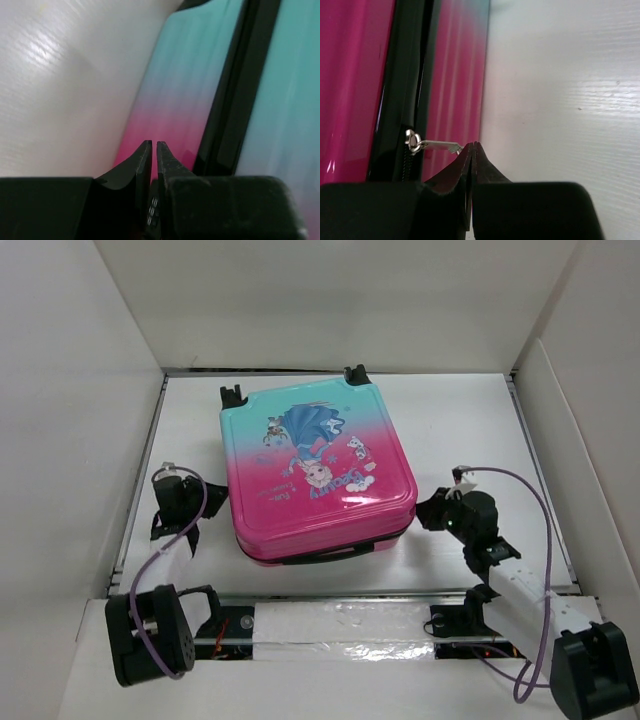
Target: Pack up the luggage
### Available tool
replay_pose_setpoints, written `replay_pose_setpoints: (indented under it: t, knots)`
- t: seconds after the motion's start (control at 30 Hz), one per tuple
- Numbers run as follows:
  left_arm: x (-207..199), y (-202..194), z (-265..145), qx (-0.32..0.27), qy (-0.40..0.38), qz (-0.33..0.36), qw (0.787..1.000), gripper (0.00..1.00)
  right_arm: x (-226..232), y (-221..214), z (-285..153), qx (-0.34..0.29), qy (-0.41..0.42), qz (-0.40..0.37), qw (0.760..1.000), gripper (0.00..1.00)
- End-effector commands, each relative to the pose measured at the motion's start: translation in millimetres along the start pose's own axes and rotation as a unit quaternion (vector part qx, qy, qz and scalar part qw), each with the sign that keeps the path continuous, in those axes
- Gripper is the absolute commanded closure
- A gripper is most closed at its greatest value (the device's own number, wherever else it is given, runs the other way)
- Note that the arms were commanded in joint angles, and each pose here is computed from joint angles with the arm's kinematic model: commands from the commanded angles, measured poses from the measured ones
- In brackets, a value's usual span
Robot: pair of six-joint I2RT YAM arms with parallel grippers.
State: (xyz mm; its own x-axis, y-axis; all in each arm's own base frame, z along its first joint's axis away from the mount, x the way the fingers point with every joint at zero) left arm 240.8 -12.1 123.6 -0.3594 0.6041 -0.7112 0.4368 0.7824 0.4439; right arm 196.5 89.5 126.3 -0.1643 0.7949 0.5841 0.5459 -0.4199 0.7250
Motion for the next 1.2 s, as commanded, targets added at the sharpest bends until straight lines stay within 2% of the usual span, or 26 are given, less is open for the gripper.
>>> replay_pose_setpoints:
  t: [0.0,0.23,0.37,0.43,0.57,0.77,0.97,1.1,1.17]
  knots:
    - [-1,-12,-12,-0.006,-0.046,0.026,0.999,0.93,6,-8,2,0.002,0.007,0.004,1.000,0.98]
    - [-24,-32,4,0.052,-0.095,0.038,0.993,0.95,26,-31,20,0.035,0.042,0.009,0.998,0.98]
    - [-63,-29,24,0.055,-0.138,0.047,0.988,0.95,45,-32,28,0.044,0.062,0.007,0.997,0.98]
    - [-75,-39,38,0.076,-0.140,0.043,0.986,0.95,55,-26,35,0.042,0.068,0.005,0.997,0.97]
    - [-118,-22,64,0.063,-0.195,0.030,0.978,0.95,76,-20,48,0.039,0.093,0.014,0.995,0.98]
    - [-149,-3,99,0.071,-0.218,0.030,0.973,0.96,98,-20,74,0.050,0.113,0.029,0.992,0.99]
    - [-122,43,141,0.058,-0.190,-0.007,0.980,0.94,111,-14,87,0.033,0.135,0.050,0.989,0.99]
    - [-101,70,167,0.076,-0.174,-0.040,0.981,0.84,115,-12,88,0.030,0.149,0.043,0.987,0.96]
    - [-98,97,161,0.047,-0.164,-0.046,0.984,0.78,110,-11,86,0.032,0.143,0.035,0.989,0.94]
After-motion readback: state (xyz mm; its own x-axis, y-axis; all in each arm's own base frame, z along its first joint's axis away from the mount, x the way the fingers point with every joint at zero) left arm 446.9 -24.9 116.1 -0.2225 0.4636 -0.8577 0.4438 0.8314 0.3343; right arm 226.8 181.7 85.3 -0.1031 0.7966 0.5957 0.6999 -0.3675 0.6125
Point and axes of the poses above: each gripper's point midway between its finger pads, its own z axis out along the fingers, its own x axis along the line the jaws close on, y = z × x, the point moved 8 cm from there along -z, back along the fingers, and after that the axes turned 7 degrees about z, right-handed, at the moved point
